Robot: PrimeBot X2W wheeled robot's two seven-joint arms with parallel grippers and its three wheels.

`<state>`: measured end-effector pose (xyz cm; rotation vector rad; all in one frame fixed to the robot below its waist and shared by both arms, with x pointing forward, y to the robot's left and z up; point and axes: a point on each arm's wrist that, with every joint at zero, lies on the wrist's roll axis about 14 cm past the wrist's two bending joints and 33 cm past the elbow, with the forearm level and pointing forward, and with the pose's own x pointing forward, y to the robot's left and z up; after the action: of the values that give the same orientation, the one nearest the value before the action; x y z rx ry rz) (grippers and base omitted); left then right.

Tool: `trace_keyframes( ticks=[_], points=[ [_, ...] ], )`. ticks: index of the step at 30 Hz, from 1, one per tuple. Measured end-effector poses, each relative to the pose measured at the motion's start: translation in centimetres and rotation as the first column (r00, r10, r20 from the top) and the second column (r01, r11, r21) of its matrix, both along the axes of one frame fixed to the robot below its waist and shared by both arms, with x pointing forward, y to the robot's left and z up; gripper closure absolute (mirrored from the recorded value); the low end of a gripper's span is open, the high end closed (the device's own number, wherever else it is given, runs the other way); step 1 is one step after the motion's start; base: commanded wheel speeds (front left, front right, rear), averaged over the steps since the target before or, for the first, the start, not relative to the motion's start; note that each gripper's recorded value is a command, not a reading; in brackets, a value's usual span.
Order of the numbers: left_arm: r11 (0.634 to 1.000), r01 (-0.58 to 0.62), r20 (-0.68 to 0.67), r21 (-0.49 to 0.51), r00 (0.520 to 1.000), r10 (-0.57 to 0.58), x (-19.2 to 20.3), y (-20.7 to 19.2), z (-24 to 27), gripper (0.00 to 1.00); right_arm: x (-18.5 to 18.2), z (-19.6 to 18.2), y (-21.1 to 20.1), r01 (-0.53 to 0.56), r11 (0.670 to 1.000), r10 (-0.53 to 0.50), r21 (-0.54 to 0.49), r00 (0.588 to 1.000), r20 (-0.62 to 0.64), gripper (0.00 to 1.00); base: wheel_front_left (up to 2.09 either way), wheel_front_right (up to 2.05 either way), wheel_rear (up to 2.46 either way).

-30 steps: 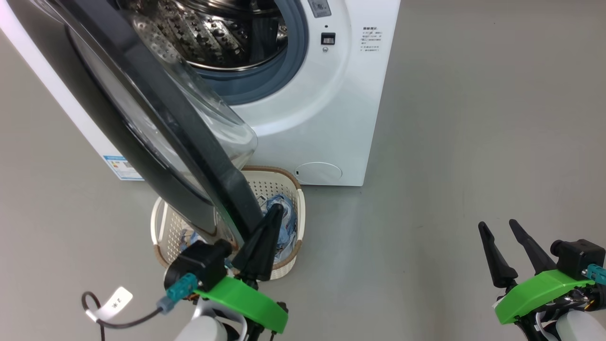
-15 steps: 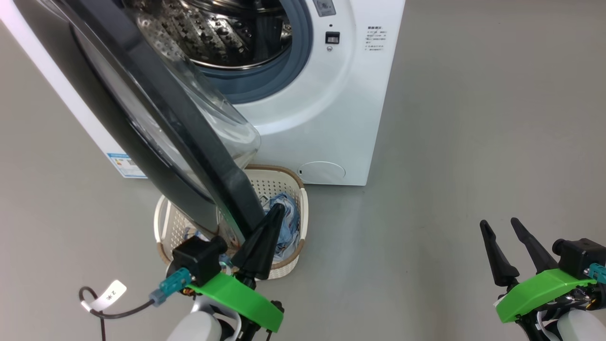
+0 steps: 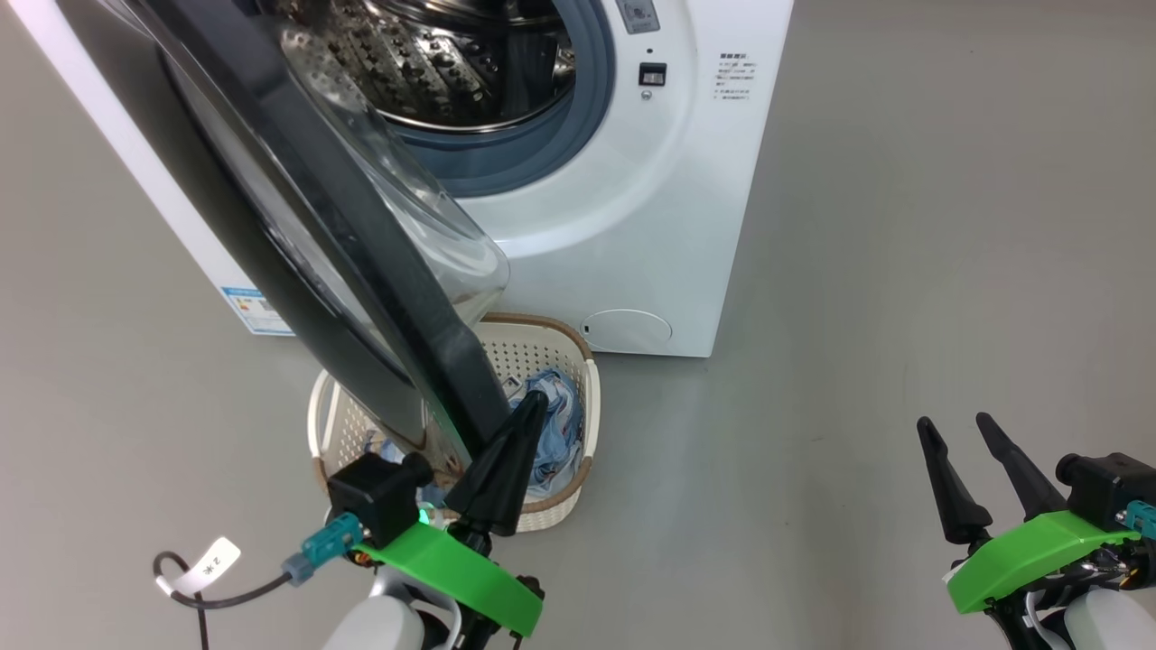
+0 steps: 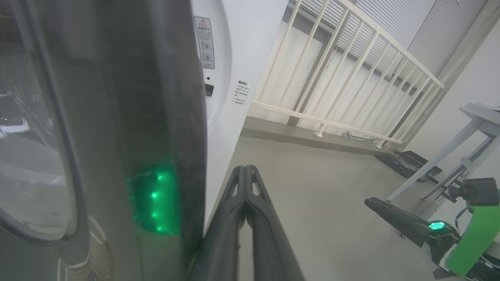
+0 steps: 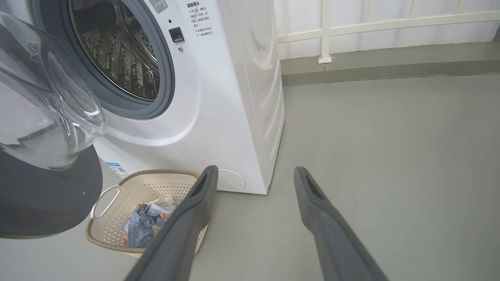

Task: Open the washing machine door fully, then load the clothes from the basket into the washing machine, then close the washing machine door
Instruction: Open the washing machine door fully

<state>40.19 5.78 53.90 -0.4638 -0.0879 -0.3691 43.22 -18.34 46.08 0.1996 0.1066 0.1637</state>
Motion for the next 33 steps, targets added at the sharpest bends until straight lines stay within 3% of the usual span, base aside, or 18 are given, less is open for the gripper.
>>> trace_keyframes(
  ticks=[20, 33],
  points=[
    [0.996, -0.085, -0.024, -0.021, 0.996, 0.085, -1.2, 2.5, -0.8, 1.0, 0.9, 0.2, 1.4, -0.033, 0.999, 0.033, 0.007, 0.999, 0.008, 0.0, 0.0, 0.0, 0.0],
    [0.97, -0.242, -0.068, 0.006, 0.968, 0.242, -3.2, 7.0, -2.3, 1.0, 1.2, 0.8, 2.3, -0.057, 0.998, 0.056, 0.009, 0.998, 0.024, 0.0, 0.0, 0.0, 0.0]
  ],
)
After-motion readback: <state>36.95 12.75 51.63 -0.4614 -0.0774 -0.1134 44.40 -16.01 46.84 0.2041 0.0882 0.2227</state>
